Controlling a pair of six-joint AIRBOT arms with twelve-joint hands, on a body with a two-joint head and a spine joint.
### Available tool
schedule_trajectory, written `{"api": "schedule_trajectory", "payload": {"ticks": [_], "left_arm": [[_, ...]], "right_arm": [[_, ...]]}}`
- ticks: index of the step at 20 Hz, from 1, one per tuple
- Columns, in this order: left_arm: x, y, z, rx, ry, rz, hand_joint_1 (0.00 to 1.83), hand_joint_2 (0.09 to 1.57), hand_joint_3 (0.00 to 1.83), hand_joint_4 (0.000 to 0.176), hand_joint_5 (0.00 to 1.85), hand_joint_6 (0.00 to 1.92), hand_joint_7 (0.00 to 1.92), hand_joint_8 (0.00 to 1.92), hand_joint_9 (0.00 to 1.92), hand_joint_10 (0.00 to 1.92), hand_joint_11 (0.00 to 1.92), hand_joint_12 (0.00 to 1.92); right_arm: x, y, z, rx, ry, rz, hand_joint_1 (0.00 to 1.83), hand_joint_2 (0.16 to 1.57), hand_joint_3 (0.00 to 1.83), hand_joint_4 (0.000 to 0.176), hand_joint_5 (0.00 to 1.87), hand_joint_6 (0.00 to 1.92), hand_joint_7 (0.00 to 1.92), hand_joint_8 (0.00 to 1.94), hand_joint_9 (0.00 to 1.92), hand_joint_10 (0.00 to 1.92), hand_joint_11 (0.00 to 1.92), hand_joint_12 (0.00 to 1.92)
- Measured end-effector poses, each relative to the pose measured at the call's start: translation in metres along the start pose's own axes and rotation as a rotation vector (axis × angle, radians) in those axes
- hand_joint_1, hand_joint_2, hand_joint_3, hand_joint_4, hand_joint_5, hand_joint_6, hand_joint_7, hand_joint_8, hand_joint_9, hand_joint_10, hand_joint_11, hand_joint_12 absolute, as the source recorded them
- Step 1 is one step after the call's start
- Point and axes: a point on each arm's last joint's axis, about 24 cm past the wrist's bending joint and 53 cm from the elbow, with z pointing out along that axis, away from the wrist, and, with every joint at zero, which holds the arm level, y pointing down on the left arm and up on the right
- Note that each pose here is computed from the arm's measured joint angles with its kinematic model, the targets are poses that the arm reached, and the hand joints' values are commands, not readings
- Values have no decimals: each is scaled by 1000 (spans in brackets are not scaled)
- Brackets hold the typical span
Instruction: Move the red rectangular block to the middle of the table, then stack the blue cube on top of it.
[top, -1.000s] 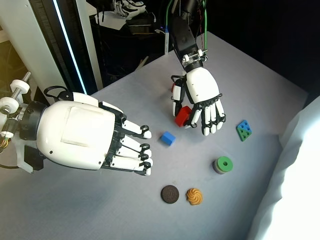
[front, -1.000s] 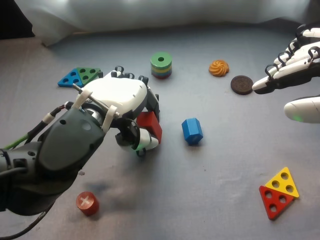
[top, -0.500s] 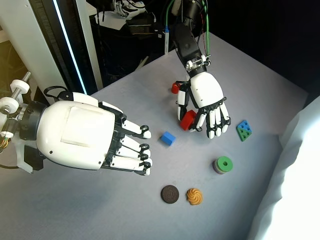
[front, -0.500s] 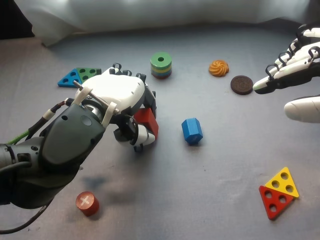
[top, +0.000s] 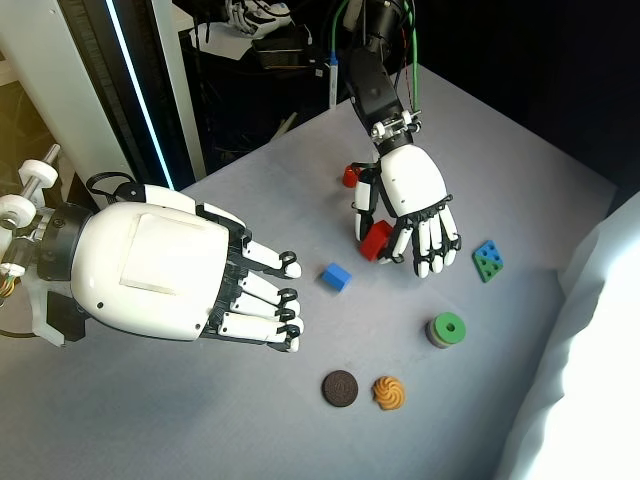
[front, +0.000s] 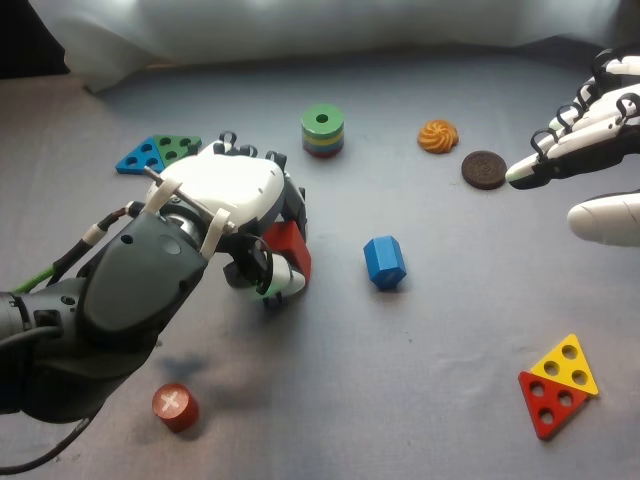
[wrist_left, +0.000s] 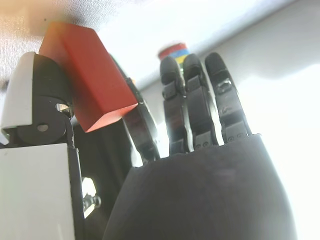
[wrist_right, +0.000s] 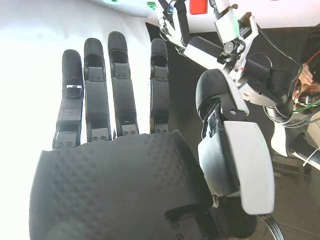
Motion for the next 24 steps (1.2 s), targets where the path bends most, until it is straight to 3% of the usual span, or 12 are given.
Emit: {"api": "schedule_trajectory", "payload": {"ticks": [4, 5, 6, 7, 11, 16, 17, 18, 19, 20, 21, 24], "left_arm": [[3, 1, -1, -4, 2, -1, 952, 1175, 3, 176, 836, 1193, 446, 9, 308, 8, 0, 675], [4, 2, -1, -5, 2, 0, 898, 1139, 0, 60, 753, 565, 468, 7, 314, 6, 0, 651], [3, 2, -1, -6, 0, 1, 898, 1139, 0, 60, 753, 565, 468, 7, 314, 6, 0, 651], [4, 3, -1, -7, 0, 1, 893, 1101, 0, 20, 850, 107, 541, 4, 349, 5, 0, 713], [4, 3, -2, -9, 1, 2, 848, 1049, 0, 0, 802, 10, 495, 0, 310, 0, 0, 742], [5, 3, -2, -8, 2, 1, 709, 1107, 10, 8, 696, 0, 382, 0, 247, 0, 0, 608], [5, 3, -2, -7, 2, 1, 366, 1173, 14, 17, 369, 0, 250, 0, 168, 0, 0, 430], [5, 2, -2, -8, 3, 0, 315, 1152, 2, 0, 314, 1, 255, 4, 189, 8, 0, 490], [7, 1, -4, -8, 5, -6, 276, 1130, 0, 0, 263, 0, 240, 1, 193, 6, 0, 475], [8, -1, -6, -5, 12, -10, 226, 1107, 0, 0, 202, 0, 234, 0, 215, 10, 0, 529], [8, -1, -9, -5, 18, -10, 214, 1089, 0, 0, 164, 0, 218, 0, 213, 7, 0, 540], [-6, 8, -18, -36, 9, -8, 217, 1045, 0, 0, 127, 0, 164, 1, 181, 3, 0, 534]], "right_arm": [[0, 0, 0, 0, 0, 0, 52, 1334, 0, 0, 494, 1, 508, 1, 409, 3, 0, 857], [0, 0, 0, 0, 0, 0, 48, 1333, 0, 0, 496, 2, 511, 2, 412, 4, 0, 857], [0, 0, 0, 0, 0, 0, 48, 1333, 0, 0, 496, 2, 511, 2, 412, 4, 0, 857], [0, 0, 0, 0, 0, 0, 62, 1334, 0, 0, 491, 0, 502, 0, 402, 0, 0, 836], [0, 0, 0, 0, 0, 0, 100, 1322, 0, 0, 498, 3, 508, 3, 404, 2, 0, 813], [0, 0, 0, 0, 0, 0, 181, 1289, 0, 0, 472, 0, 484, 0, 387, 0, 0, 792], [0, 0, 0, 2, 1, 0, 324, 1061, 0, 0, 380, 0, 345, 0, 262, 0, 0, 569], [1, -2, 0, 7, 5, -12, 358, 999, 0, 0, 336, 0, 284, 0, 205, 0, 0, 433], [2, -4, 0, 15, 10, -17, 407, 906, 0, 10, 263, 0, 193, 2, 135, 0, 0, 258], [6, -7, -1, 23, 20, -19, 355, 836, 0, 43, 184, 0, 75, 3, 28, 0, 0, 92], [7, -9, -1, 30, 25, -19, 349, 808, 0, 57, 150, 0, 17, 0, 5, 0, 0, 18], [7, -20, 11, 91, -31, 15, 454, 701, 0, 101, 73, 0, 0, 0, 0, 0, 0, 0]]}}
